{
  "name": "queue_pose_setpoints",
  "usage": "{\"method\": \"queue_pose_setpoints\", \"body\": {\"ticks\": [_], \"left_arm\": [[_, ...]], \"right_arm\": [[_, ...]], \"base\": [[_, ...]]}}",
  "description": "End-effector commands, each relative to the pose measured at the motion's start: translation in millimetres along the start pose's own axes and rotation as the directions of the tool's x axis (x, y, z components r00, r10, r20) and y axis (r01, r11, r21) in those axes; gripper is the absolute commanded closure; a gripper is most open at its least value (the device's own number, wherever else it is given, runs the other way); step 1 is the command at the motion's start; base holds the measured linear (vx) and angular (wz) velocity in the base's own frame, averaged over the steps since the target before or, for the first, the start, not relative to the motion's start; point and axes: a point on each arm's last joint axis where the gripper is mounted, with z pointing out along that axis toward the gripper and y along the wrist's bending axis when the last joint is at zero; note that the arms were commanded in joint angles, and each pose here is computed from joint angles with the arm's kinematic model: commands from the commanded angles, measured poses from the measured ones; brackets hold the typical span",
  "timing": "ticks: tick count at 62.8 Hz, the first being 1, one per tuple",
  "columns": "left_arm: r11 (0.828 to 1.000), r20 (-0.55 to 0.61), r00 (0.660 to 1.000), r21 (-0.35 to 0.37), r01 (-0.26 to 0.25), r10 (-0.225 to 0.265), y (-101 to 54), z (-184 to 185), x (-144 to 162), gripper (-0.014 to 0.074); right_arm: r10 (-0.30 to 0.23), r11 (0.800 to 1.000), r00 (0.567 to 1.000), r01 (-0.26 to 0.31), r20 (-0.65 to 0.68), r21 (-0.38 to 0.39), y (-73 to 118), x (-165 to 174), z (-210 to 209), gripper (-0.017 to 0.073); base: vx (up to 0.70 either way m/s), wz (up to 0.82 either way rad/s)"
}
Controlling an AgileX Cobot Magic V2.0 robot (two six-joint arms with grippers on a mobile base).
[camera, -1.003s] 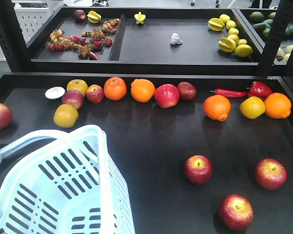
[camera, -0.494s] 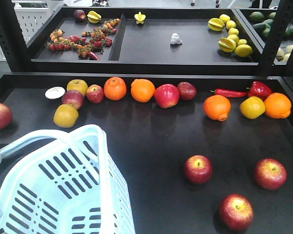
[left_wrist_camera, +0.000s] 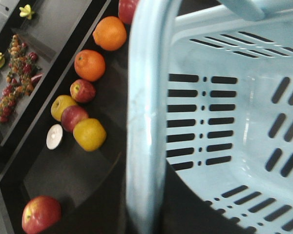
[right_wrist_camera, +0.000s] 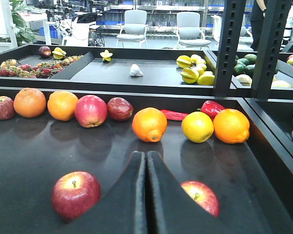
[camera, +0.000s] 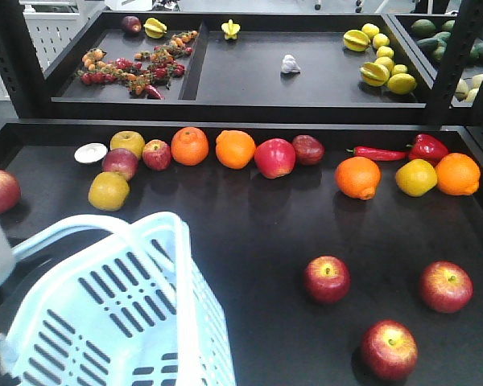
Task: Pick three apples into basket with both arms
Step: 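Swing the basket over the table with the left gripper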
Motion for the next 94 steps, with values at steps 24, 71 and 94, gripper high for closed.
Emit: {"method": "queue_pose_setpoints", "body": {"ticks": [24, 71, 94], "left_arm": [[0.870, 0.040, 0.884, -0.207, -0.448, 0.465, 2.4, 57, -43, 0.0580], [0.834, 0.010, 0.840, -0.129, -0.536, 0.542, -30.9, 169, -88, 0.0535], [0.859, -0.024, 0.862, -0.062, -0.507, 0.507, -47.6, 196, -78, 0.0523]], "right_arm": [[-0.019, 1.000, 0.996, 0.018, 0.082, 0.006, -0.2, -4, -1, 0.0569], [-0.019, 1.000, 0.996, 0.018, 0.082, 0.006, -0.2, -4, -1, 0.0569], [-0.019, 1.000, 0.996, 0.018, 0.082, 0.006, -0.2, -4, -1, 0.0569]], "base": [[0.00, 0.00], [0.00, 0.00], [0.00, 0.00]]}}
